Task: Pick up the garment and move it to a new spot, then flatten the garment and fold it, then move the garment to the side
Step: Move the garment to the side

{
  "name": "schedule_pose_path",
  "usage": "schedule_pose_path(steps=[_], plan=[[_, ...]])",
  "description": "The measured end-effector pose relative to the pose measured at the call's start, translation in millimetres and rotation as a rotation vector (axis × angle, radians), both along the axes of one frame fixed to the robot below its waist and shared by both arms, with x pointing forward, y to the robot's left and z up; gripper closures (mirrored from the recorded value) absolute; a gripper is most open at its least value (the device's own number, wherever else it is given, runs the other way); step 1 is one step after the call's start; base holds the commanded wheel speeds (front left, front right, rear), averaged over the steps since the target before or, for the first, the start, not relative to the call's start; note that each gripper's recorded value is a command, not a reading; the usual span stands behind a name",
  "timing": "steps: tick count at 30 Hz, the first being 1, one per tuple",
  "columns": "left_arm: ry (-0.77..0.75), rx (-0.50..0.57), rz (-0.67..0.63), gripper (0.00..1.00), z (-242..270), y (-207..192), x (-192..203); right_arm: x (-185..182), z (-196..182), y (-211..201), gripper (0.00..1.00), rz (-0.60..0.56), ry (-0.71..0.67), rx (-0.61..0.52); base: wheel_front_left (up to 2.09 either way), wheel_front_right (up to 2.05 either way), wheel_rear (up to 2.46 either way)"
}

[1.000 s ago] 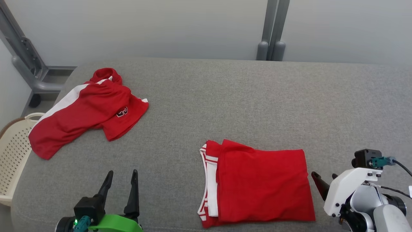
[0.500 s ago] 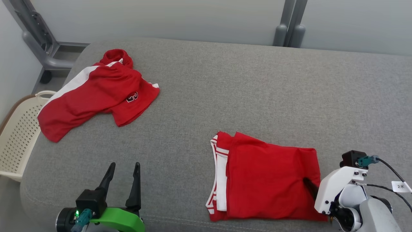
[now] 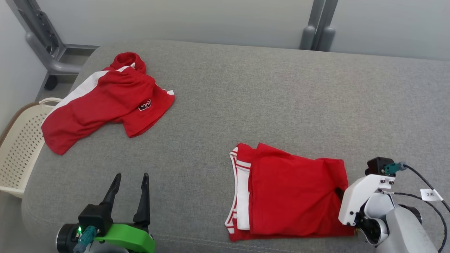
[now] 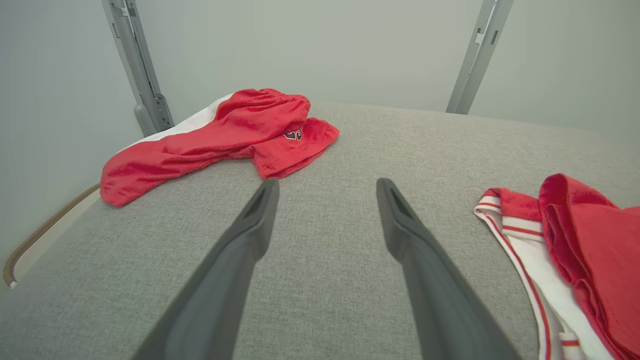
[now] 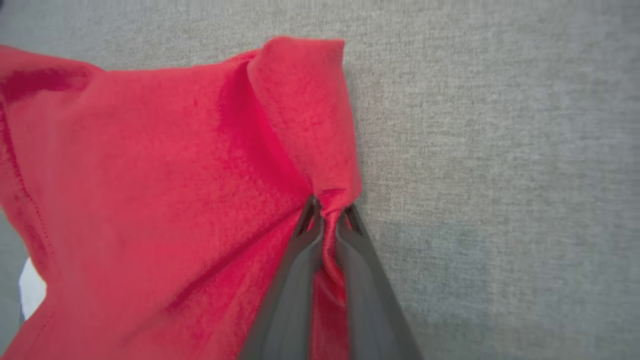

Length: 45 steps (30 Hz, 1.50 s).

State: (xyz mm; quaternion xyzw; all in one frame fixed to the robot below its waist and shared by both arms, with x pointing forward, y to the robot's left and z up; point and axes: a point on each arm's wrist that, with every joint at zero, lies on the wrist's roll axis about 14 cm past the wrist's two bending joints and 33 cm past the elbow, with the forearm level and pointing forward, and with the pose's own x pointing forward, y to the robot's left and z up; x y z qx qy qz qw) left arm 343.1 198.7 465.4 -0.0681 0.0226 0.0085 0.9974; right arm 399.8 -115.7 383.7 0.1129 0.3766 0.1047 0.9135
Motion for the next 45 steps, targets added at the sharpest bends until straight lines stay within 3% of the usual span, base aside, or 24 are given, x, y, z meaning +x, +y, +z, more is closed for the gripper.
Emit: schedule_pose_path(steps=[9, 21, 36, 45], plan=[[-0.025, 0.005, -0.072, 0.0, 7, -21, 22, 32, 29, -22, 1.0, -0.044, -0.091, -0.058, 0.0, 0.0, 0.0], [-0.086, 0.025, -0.228, 0.0, 19, -69, 77, 78, 61, -89, 1.0, -0.188, -0.172, -0.169, 0.0, 0.0, 0.0], [-0.061, 0.058, -0.406, 0.0, -12, -115, 126, 108, 62, -218, 1.0, -0.403, -0.162, -0.366, 0.0, 0.0, 0.0], [-0.008, 0.062, -0.474, 0.0, -38, -129, 136, 105, 55, -289, 1.0, -0.539, -0.125, -0.484, 0.0, 0.0, 0.0]])
